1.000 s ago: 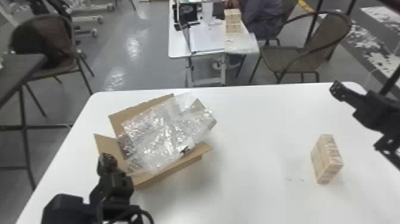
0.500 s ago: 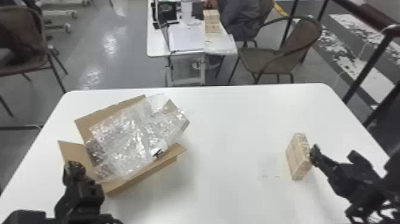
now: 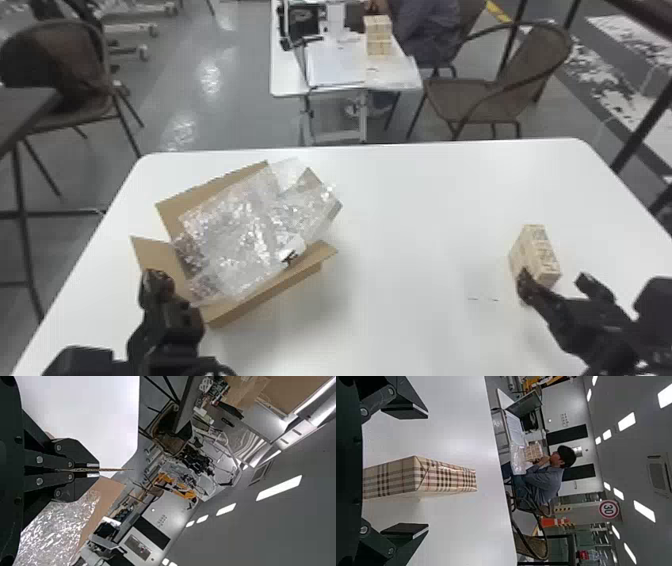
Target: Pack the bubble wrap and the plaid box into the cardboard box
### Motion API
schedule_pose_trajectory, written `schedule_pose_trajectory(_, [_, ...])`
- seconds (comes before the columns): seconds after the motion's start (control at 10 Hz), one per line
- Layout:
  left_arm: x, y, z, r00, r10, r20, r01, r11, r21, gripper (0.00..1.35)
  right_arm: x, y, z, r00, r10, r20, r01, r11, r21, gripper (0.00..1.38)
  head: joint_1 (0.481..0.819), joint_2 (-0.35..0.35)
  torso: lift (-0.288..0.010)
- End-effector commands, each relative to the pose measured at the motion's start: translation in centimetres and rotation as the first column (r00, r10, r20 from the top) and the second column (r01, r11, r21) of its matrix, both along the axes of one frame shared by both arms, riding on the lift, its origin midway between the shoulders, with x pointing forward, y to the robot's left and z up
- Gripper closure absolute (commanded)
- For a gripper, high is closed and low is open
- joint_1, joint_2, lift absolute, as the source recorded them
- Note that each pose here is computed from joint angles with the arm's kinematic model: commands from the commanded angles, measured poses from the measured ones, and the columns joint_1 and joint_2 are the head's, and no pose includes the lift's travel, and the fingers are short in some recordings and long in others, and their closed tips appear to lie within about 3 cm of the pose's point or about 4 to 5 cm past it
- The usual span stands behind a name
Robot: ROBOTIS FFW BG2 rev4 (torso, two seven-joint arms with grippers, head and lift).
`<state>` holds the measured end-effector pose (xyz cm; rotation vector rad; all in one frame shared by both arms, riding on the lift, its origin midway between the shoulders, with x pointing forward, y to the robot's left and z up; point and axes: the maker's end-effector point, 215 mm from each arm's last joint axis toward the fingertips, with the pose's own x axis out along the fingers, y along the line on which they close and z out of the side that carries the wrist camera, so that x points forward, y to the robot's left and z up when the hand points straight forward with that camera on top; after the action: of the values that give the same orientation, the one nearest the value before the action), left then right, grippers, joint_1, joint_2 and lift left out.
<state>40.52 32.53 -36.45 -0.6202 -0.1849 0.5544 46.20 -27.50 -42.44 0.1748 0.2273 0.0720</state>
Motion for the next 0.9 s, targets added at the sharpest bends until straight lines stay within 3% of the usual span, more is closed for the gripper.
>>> schedule_pose_trajectory(0.0, [0.0, 0.0, 0.0, 1.000, 0.001, 0.001, -0.001, 1.000, -0.001, 1.21, 0.1, 0.7, -1.2, 1.000, 0.005, -0.011, -0.005, 1.000, 0.005, 0.28, 0.695, 0.065, -0.102])
schedule_pose_trajectory(0.5, [-0.2, 0.2, -0.1, 1.000, 0.005, 0.000, -0.005, 1.000, -0.006, 1.21, 1.4, 1.2, -2.9, 1.000, 0.011, -0.001, -0.011, 1.000, -0.026, 0.30, 0.695, 0.082, -0.102])
schedule_pose_trajectory(0.6, [-0.3, 0.2, -0.2, 1.000, 0.007, 0.002, -0.007, 1.000, -0.008, 1.21, 1.6, 0.9, -3.1, 1.000, 0.003, 0.004, -0.003, 0.999, -0.039, 0.40, 0.695, 0.081, -0.102])
schedule_pose_trajectory(0.7, [-0.4, 0.2, -0.2, 1.000, 0.009, 0.000, -0.009, 1.000, -0.009, 1.21, 1.8, 0.8, -3.2, 1.000, -0.003, 0.001, 0.003, 0.999, -0.042, 0.72, 0.695, 0.078, -0.102])
schedule_pose_trajectory(0.8, [-0.4, 0.2, -0.2, 1.000, 0.010, 0.001, -0.010, 1.000, -0.010, 1.21, 1.7, 0.3, -3.2, 1.000, -0.026, 0.000, 0.026, 0.999, -0.047, 0.94, 0.695, 0.075, -0.102])
